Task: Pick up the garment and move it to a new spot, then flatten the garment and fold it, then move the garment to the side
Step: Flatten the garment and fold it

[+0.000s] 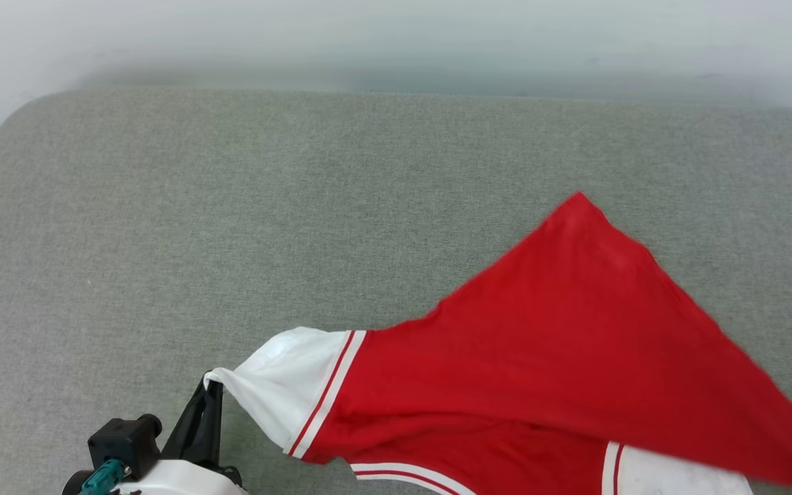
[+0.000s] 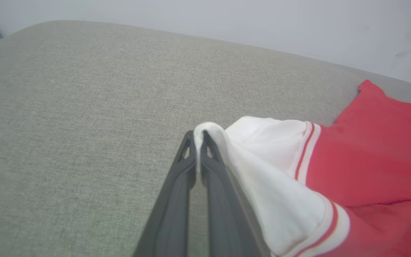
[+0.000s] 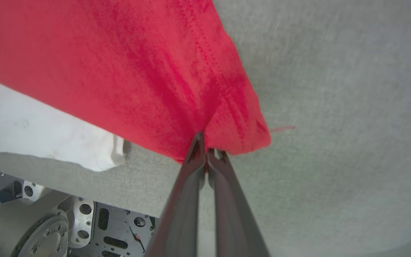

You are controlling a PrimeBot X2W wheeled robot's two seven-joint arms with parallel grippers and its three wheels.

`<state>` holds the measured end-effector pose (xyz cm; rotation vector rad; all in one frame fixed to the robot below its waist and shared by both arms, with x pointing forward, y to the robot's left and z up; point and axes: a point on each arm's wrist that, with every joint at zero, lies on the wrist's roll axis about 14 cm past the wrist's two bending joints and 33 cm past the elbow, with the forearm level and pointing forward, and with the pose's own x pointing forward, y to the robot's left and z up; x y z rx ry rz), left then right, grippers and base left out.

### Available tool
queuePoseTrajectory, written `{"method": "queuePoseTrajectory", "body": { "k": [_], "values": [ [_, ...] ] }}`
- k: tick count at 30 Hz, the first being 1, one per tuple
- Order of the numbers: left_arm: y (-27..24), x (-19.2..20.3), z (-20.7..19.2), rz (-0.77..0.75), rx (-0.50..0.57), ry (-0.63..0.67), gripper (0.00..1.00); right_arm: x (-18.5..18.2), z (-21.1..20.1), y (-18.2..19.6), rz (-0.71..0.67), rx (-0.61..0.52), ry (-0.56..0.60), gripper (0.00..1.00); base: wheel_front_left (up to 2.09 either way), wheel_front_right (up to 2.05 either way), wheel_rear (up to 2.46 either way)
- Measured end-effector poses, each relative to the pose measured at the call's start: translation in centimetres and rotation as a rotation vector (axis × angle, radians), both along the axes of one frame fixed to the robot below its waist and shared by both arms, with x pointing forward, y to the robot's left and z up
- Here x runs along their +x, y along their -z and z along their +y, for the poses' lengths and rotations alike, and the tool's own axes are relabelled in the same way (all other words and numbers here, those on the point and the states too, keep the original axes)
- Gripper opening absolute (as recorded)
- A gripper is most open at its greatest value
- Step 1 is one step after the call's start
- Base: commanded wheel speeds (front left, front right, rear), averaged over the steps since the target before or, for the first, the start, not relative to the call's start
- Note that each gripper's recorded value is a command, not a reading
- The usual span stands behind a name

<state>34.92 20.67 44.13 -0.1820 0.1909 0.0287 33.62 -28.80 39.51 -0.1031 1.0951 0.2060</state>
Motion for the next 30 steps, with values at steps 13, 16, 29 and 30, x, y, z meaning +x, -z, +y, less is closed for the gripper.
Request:
{"method": "queuePoseTrajectory", "body": {
  "k": [13, 16, 29, 30],
  "values": [
    [0.0, -0.2, -0.2, 0.002, -0.004, 0.014, 0.0, -6.4, 0.7, 3.7, 0.094, 0.087, 0.114, 1.0, 0.0, 0.0, 0.0],
    [-0.2, -0.3, -0.3, -0.003, -0.004, 0.016, 0.0, -2.9, 0.8, 1.3, -0.056, 0.111, 0.124, 1.0, 0.0, 0.0, 0.0],
    [-0.3, 0.2, -0.5, -0.006, 0.002, 0.024, 0.0, 10.7, 7.0, -11.9, -0.528, 0.133, -0.125, 1.0, 0.0, 0.0, 0.0],
    [-0.2, 0.3, -0.5, -0.006, 0.001, 0.023, 0.0, 11.3, 8.0, -12.0, -0.523, 0.132, -0.158, 1.0, 0.0, 0.0, 0.0]
  ]
}}
